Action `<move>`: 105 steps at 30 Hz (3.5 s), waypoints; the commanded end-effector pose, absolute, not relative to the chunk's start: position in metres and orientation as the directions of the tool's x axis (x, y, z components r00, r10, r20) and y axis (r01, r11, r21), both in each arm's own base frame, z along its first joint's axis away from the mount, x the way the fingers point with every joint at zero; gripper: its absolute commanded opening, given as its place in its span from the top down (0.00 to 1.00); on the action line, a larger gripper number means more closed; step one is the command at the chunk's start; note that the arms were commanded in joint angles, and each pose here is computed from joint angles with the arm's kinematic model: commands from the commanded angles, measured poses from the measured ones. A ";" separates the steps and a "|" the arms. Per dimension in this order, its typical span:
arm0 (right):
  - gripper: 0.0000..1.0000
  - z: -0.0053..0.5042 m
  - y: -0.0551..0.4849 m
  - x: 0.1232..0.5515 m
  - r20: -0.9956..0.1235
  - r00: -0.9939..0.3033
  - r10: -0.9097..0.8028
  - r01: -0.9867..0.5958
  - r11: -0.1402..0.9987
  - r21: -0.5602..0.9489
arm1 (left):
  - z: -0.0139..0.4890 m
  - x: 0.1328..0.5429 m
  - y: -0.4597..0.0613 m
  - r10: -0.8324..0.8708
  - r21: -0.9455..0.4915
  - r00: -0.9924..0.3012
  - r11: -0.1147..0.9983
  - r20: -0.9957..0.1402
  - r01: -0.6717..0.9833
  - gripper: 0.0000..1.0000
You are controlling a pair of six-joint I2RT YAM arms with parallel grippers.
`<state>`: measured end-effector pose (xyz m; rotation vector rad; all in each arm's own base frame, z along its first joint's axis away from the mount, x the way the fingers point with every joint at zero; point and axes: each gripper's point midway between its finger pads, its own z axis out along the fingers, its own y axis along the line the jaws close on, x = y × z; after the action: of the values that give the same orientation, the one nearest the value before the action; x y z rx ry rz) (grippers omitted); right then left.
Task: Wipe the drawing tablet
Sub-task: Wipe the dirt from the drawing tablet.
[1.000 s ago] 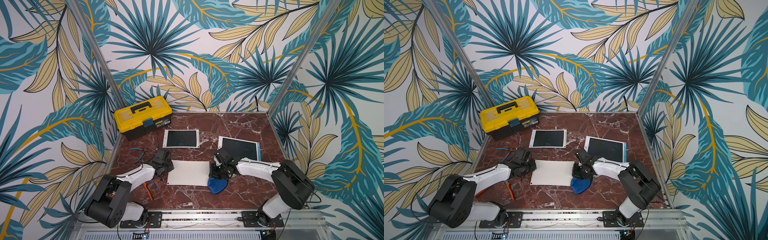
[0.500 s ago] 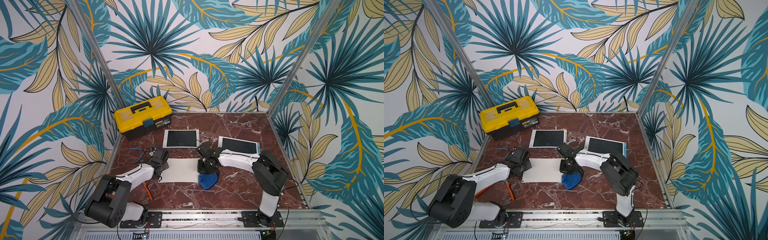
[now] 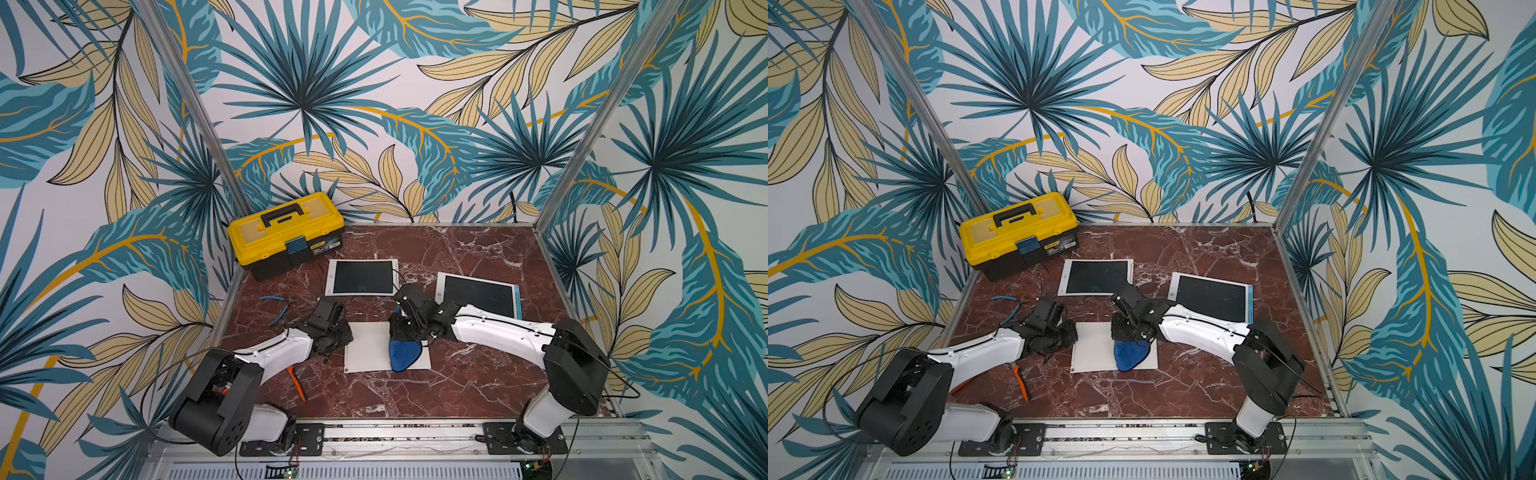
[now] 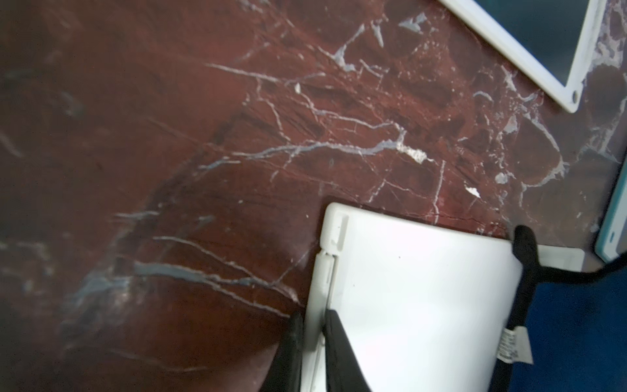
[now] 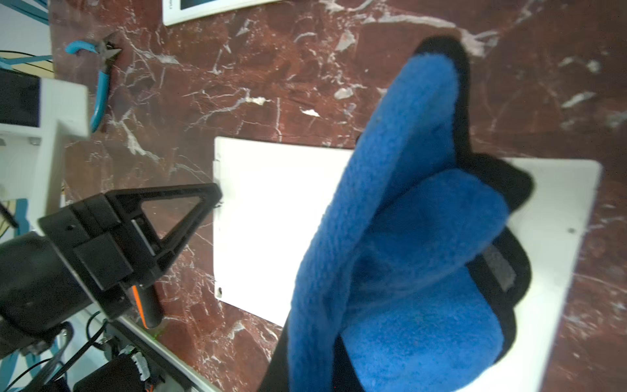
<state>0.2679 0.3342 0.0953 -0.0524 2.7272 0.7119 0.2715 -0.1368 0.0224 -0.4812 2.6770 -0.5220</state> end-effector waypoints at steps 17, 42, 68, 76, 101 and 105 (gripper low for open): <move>0.87 -0.014 0.423 0.250 -0.023 -0.999 -0.025 -0.034 0.767 0.640 | 0.007 0.248 -0.139 -0.370 -0.393 -0.907 0.878 -0.200 -0.272 0.85; 0.87 0.107 0.252 0.238 -0.274 -0.946 0.175 -0.021 0.808 0.588 | 0.003 0.244 -0.137 -0.364 -0.385 -0.911 0.882 -0.193 -0.271 0.85; 0.87 0.012 0.457 0.205 -0.017 -1.000 -0.025 -0.030 0.660 0.751 | 0.000 0.241 -0.133 -0.378 -0.376 -0.906 0.881 -0.192 -0.288 0.85; 0.87 -0.013 0.375 0.208 -0.005 -0.992 0.127 0.089 0.721 0.687 | -0.002 0.240 -0.133 -0.368 -0.368 -0.910 0.886 -0.192 -0.280 0.85; 0.85 0.030 0.166 0.194 -0.068 -0.913 0.402 0.295 0.768 0.568 | -0.002 0.239 -0.134 -0.363 -0.372 -0.913 0.886 -0.188 -0.275 0.85; 0.85 0.040 0.135 0.195 -0.110 -0.884 0.454 0.340 0.788 0.513 | -0.001 0.239 -0.133 -0.363 -0.372 -0.912 0.886 -0.190 -0.275 0.85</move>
<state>0.2118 0.1602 0.0478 0.6025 2.6751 0.8847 0.2668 -0.1440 0.0219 -0.4674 2.6851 -0.5747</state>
